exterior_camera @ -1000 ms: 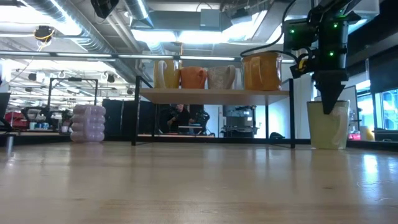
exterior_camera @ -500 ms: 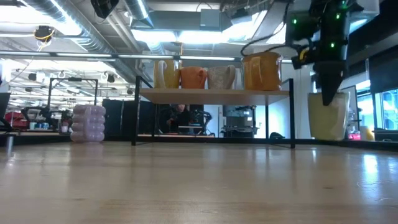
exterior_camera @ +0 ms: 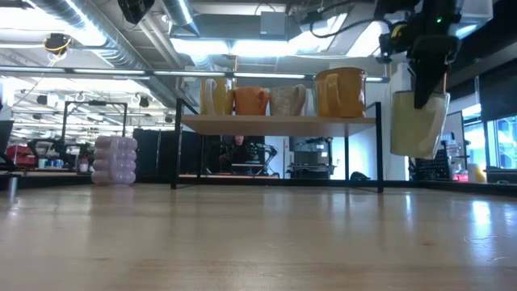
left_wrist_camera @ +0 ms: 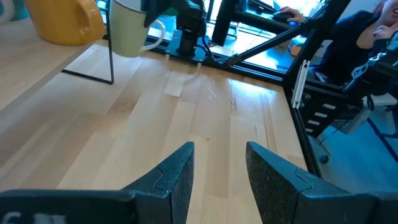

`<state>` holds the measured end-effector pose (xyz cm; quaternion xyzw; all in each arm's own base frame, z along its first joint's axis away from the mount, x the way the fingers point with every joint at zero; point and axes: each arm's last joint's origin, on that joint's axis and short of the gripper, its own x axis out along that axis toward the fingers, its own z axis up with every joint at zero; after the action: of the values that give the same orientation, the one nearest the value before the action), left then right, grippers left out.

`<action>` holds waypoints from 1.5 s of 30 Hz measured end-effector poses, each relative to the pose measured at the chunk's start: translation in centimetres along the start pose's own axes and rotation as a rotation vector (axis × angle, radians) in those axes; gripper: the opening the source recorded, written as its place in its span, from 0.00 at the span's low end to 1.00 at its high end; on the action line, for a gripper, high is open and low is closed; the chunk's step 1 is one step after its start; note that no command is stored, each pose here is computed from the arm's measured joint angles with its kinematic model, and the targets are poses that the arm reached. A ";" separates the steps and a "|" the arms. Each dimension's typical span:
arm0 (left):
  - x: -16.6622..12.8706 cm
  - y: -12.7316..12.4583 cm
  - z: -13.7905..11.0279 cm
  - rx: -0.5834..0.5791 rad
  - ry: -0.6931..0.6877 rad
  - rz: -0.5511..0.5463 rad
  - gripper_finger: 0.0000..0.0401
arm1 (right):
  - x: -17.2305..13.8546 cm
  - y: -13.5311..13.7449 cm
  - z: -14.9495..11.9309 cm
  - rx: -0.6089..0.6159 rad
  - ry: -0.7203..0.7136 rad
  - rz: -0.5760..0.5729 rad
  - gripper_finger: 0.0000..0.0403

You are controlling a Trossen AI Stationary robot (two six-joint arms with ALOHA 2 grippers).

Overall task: Place coffee mugs
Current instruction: Put the light green mug on the shelf

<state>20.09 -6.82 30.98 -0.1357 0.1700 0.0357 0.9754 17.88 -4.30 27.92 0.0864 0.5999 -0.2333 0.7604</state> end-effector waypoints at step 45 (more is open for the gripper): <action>0.0 0.1 -0.1 0.011 0.003 0.011 0.35 | 4.0 16.7 3.2 -0.488 0.057 0.248 0.01</action>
<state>20.07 -6.78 30.92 -0.1296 0.1724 0.0398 0.9756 29.02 8.05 22.47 -0.0200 0.6443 0.0157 0.7644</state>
